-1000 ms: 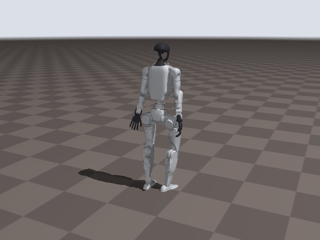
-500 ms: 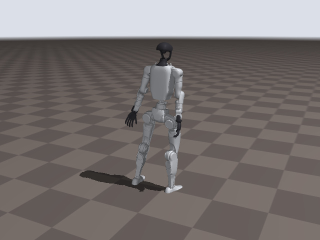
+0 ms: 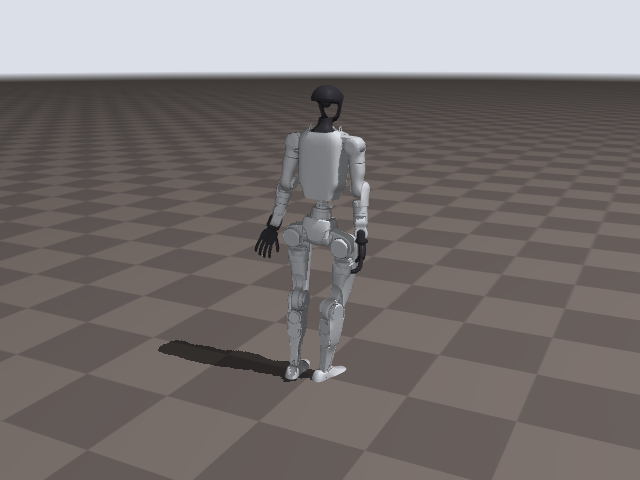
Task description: Upper body actions
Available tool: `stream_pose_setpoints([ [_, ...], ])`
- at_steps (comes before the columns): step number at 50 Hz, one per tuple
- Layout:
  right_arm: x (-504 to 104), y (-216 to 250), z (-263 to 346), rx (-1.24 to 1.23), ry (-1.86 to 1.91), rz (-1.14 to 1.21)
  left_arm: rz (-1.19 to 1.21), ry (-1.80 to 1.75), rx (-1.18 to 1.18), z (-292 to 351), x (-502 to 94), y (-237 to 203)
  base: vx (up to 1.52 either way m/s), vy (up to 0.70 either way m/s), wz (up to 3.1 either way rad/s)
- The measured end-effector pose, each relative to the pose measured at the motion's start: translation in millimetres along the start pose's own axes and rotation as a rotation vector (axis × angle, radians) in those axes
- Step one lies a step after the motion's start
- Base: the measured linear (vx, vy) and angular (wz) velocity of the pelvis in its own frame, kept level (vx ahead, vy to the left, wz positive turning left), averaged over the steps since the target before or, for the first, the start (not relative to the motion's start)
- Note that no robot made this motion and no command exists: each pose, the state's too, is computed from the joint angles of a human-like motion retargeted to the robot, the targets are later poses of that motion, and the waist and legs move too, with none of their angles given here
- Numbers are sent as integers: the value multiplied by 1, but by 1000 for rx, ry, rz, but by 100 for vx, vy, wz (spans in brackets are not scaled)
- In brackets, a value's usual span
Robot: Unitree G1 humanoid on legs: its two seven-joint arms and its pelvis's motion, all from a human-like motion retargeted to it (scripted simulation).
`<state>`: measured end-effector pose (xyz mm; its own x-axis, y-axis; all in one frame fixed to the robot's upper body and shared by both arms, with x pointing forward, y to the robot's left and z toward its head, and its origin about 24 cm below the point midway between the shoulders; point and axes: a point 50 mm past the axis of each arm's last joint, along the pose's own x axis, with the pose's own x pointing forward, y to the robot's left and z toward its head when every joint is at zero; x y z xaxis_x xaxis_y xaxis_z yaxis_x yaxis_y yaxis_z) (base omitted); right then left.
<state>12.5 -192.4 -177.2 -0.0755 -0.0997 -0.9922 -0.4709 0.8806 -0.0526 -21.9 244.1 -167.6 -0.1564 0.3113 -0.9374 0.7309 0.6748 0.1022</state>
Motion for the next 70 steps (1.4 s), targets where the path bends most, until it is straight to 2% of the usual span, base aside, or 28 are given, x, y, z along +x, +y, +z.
stream_pose_setpoints([
  [10, 0, -4, -23, -20, 111, -12, 27, -56, -20, 15, -2, 7, 3, 15, 34],
  [16, 0, 4, -14, 10, 57, 20, 72, -24, 18, 7, -1, 16, 4, 19, 6],
  [25, -1, -7, -3, -57, 37, -15, 19, 5, -61, -2, 0, -2, 14, 41, -14],
  [30, -1, -17, -2, -52, 38, -53, 4, 45, -31, -3, 0, -13, 22, 65, 3],
  [35, -1, -12, 4, -43, -34, -60, 23, 36, -1, -1, 0, 1, 8, 55, -59],
  [42, 0, -10, 8, -195, -39, -119, 7, -3, -66, 4, -1, 20, 4, 37, 22],
  [48, 0, 5, -5, -206, 2, -61, 34, -12, -74, 5, -3, 36, 9, 14, 16],
  [53, 1, 7, -22, -138, 76, -27, 0, -46, -92, 15, -3, 25, 6, 12, 14],
  [60, 1, 9, -35, -14, 120, 7, -19, -71, 27, 24, -3, -3, 5, 8, 4],
  [70, 1, 3, -16, -73, 38, -28, 22, -2, 172, 8, -1, -11, -3, 0, -10],
])
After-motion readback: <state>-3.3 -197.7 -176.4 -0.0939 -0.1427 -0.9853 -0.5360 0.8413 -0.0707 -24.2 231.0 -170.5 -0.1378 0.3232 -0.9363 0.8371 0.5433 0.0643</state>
